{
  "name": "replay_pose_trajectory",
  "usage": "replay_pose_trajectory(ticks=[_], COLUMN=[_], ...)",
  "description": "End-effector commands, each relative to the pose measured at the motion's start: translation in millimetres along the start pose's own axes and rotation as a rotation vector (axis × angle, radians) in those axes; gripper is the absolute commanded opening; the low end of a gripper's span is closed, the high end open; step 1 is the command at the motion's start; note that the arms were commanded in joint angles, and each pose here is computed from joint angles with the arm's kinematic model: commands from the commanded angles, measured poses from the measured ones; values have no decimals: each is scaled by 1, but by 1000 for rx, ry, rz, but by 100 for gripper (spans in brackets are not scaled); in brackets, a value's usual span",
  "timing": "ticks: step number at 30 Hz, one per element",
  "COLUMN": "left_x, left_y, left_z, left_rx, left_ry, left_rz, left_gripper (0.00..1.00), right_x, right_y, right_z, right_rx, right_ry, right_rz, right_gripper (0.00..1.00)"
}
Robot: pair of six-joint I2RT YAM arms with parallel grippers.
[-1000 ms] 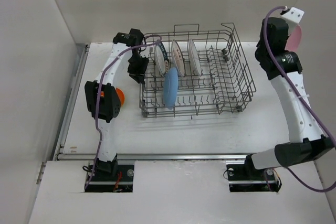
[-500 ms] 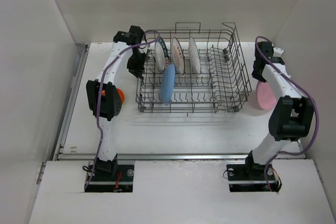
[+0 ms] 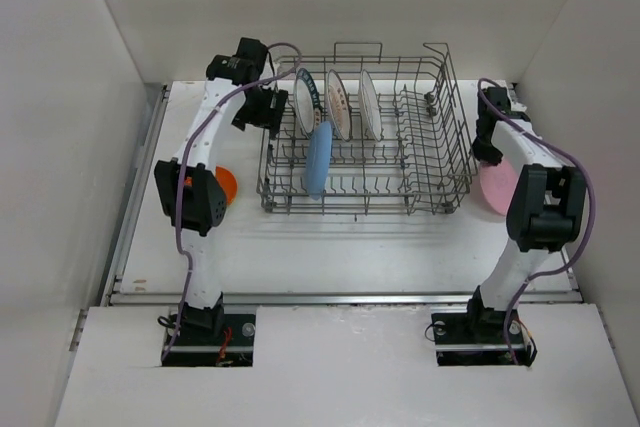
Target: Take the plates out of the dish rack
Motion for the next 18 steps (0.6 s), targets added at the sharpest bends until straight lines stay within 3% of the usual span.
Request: replay_pose_trajectory(ticks=[1, 4, 10, 18], left_x=[-9, -36, -107, -148], left_y=[9, 5, -19, -19], left_z=[-78, -97, -113, -95], left_rx=[-230, -272, -240, -215], left_ry=[19, -81, -236, -66], left_rz=[60, 163, 394, 491], left_gripper=[77, 86, 97, 100], right_x=[15, 15, 14, -8], right_y=[-5, -9, -10, 13], right_z=[13, 17, 13, -25], right_rx=[44, 56, 52, -77], right_ry=[77, 97, 110, 88], right_rz=[50, 58, 83, 194], right_gripper=[40, 49, 65, 74])
Point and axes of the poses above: each gripper's point midway between its finger pads, its own z axis out along the fingers, its own x axis along the line the jaws close on, y = z × x, the point moved 7 cm from there along -z, back along the fingers, and after that the axes turned 1 degree about z, right-handed, at the moved point
